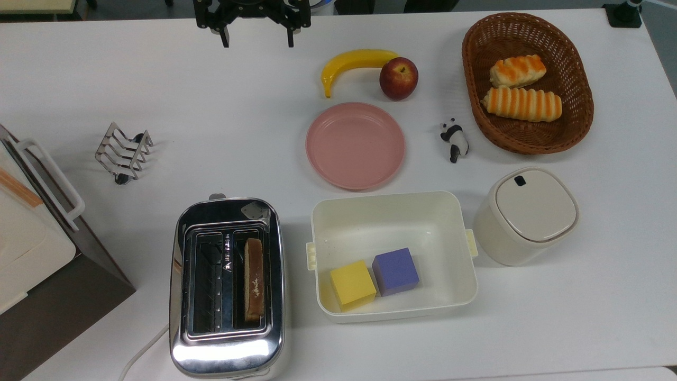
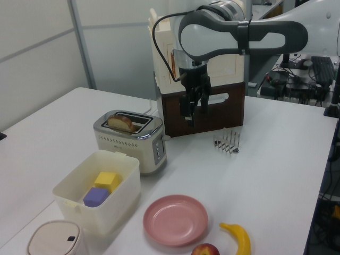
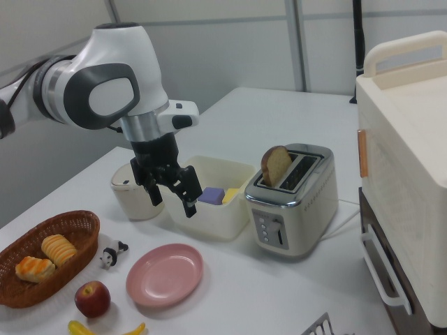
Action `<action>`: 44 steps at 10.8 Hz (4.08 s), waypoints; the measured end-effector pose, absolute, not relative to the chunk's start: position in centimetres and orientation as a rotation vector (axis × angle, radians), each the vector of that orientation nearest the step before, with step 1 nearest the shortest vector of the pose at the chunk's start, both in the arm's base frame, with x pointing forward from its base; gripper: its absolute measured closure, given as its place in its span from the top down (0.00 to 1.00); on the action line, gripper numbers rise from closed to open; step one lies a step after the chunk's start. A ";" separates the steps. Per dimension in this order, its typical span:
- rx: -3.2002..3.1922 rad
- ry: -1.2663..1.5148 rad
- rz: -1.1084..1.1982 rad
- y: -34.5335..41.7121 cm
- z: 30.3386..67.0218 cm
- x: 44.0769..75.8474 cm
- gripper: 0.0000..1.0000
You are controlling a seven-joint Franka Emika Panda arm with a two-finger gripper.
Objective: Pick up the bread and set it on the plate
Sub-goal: 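Move the gripper over the toaster toward the bread slice, then lower the open gripper around the bread slice in the toaster slot, then close the gripper on the bread slice and lift it out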
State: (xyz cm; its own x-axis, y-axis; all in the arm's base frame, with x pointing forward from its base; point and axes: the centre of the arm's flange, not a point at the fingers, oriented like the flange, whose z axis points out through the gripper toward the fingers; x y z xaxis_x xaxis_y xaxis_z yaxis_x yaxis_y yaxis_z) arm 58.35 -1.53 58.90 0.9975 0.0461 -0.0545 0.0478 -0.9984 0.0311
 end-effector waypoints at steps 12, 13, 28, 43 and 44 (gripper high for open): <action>3.099 0.037 0.084 -2.9 57.9 60.8 1.00; 3.096 0.043 0.123 -2.8 57.2 61.7 1.00; 2.884 0.107 1.008 -1.4 47.5 73.5 0.82; 2.724 0.125 1.277 -0.8 57.0 73.8 0.09; 2.718 0.095 1.317 -0.6 58.7 73.3 0.09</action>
